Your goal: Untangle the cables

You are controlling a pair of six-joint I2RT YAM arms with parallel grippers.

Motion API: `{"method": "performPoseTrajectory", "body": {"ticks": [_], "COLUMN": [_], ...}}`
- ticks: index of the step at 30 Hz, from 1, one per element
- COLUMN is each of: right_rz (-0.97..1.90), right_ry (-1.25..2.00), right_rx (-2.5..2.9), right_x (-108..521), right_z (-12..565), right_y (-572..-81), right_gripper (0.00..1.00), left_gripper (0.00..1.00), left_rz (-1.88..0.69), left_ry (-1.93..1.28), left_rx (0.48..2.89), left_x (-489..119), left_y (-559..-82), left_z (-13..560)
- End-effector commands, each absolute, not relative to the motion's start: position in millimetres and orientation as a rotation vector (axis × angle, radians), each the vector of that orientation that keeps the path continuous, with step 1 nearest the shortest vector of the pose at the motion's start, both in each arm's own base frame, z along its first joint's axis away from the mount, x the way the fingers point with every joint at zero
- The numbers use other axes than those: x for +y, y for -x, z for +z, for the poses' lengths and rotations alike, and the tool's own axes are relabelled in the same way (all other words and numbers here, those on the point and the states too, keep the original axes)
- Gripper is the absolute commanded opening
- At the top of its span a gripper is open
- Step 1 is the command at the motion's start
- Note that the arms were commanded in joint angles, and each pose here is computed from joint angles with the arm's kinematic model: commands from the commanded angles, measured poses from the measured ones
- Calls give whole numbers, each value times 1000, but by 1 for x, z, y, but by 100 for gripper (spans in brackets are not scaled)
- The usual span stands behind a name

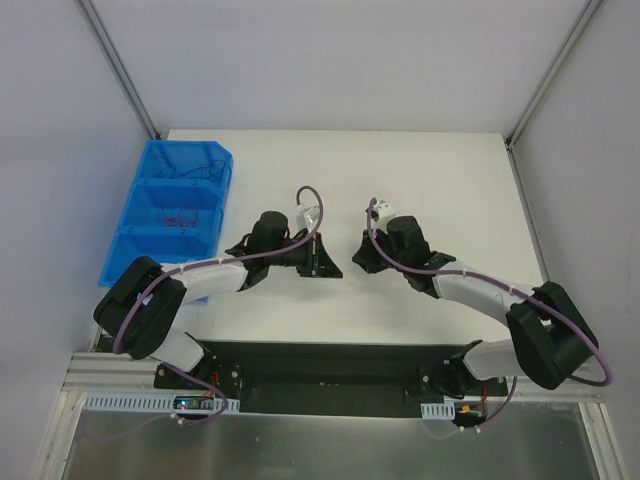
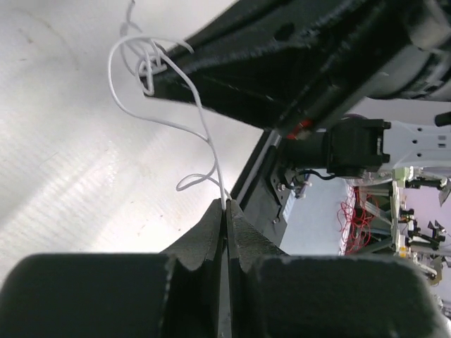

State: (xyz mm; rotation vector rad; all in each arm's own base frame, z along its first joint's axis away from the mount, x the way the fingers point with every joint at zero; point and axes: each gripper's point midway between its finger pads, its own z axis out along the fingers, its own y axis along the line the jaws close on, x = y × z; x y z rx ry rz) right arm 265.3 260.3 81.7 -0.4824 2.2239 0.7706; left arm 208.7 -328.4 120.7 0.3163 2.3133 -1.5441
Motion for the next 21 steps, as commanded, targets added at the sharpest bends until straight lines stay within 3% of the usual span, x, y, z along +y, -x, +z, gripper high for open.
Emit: {"method": "performPoseTrajectory", "body": {"ticks": [1, 10, 17, 21], "right_rz": [536, 471, 625, 705], "right_ry": [386, 342, 331, 304], "right_rx": [2178, 2253, 2236, 2199], "right_x": [228, 222, 232, 230], "right_z": [90, 75, 81, 88], "right_y": [-284, -289, -283, -283], "right_gripper": [10, 25, 43, 47], "left_gripper": [0, 0, 0, 0], "left_rz": [-1635, -1653, -1615, -1596], "left_ry": [-497, -575, -490, -424], "left_rx": [2098, 1845, 1948, 1983], "left_x": [-337, -331, -330, -330], "left_y": [-197, -188, -196, -203], "left_z": [175, 253, 245, 239]}}
